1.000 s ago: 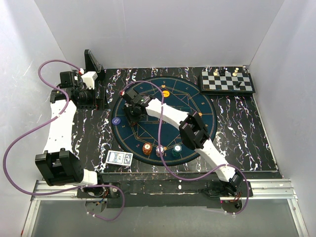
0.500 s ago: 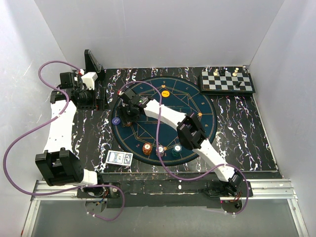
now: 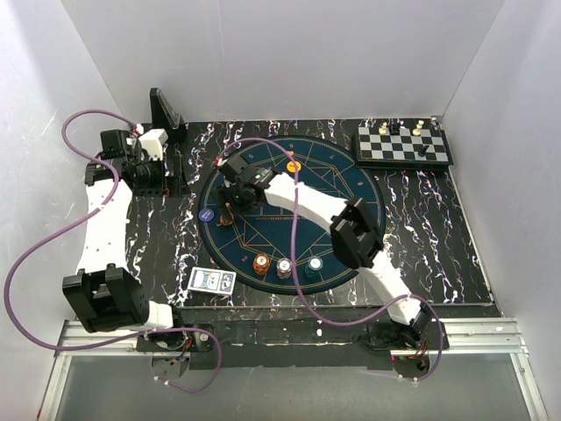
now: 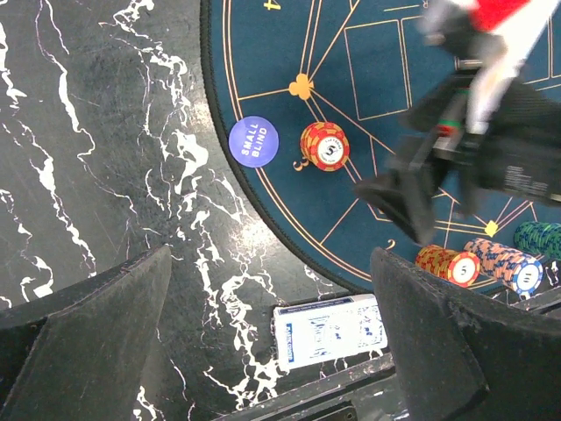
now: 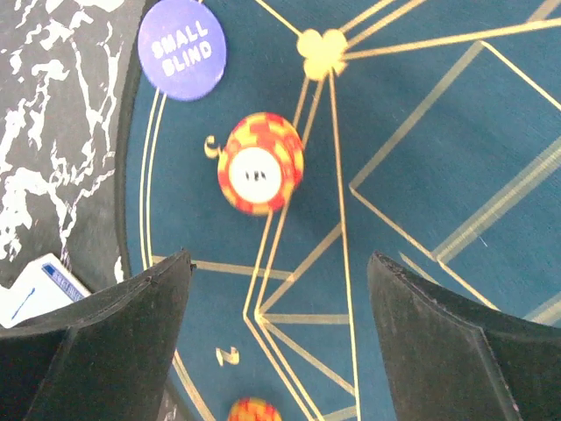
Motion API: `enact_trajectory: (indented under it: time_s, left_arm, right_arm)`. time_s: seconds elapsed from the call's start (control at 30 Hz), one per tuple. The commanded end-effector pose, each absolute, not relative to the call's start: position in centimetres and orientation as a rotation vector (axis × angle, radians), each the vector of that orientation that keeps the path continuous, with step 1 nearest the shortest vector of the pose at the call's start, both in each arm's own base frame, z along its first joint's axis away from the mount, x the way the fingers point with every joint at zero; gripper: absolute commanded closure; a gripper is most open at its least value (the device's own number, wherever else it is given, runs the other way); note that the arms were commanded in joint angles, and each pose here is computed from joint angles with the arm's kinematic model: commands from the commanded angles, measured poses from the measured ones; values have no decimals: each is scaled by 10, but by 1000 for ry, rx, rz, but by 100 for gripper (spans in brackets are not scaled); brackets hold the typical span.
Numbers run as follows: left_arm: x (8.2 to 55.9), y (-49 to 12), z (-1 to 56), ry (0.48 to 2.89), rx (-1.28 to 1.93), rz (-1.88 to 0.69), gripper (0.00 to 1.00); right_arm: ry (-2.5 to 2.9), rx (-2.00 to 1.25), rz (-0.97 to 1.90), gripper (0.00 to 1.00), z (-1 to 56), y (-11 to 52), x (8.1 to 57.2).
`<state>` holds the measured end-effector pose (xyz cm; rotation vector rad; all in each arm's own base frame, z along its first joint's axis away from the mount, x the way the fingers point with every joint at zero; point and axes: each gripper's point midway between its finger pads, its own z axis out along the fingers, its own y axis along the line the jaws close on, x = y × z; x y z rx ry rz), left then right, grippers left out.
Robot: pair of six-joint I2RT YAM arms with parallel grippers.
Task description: Distribute texas hold em gaming equipment
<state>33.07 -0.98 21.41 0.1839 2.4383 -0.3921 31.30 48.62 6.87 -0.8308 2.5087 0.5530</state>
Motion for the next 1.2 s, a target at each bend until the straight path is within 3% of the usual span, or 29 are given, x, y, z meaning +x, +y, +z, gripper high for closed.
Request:
enact_trajectory:
  time_s: [0.0, 0.23, 0.47, 0.97, 1.17]
  left_arm:
    - [322, -10, 238, 2376, 206, -380, 2]
    - [316, -6, 242, 2376, 223, -347, 2]
    - [315, -8, 240, 2382, 209, -362, 2]
    - [313, -6, 239, 2389, 212, -346, 2]
    - [312, -7, 239, 2387, 213, -347, 2]
  right_arm:
    - [2382, -819, 541, 12, 157, 456, 306]
    - [2432, -1044, 596, 10, 142, 414, 232]
    - [2471, -1148, 550, 9, 114, 408, 188]
    - [2492, -1192, 414, 7, 70, 406, 176]
    - [2492, -1171, 384, 12, 63, 404, 180]
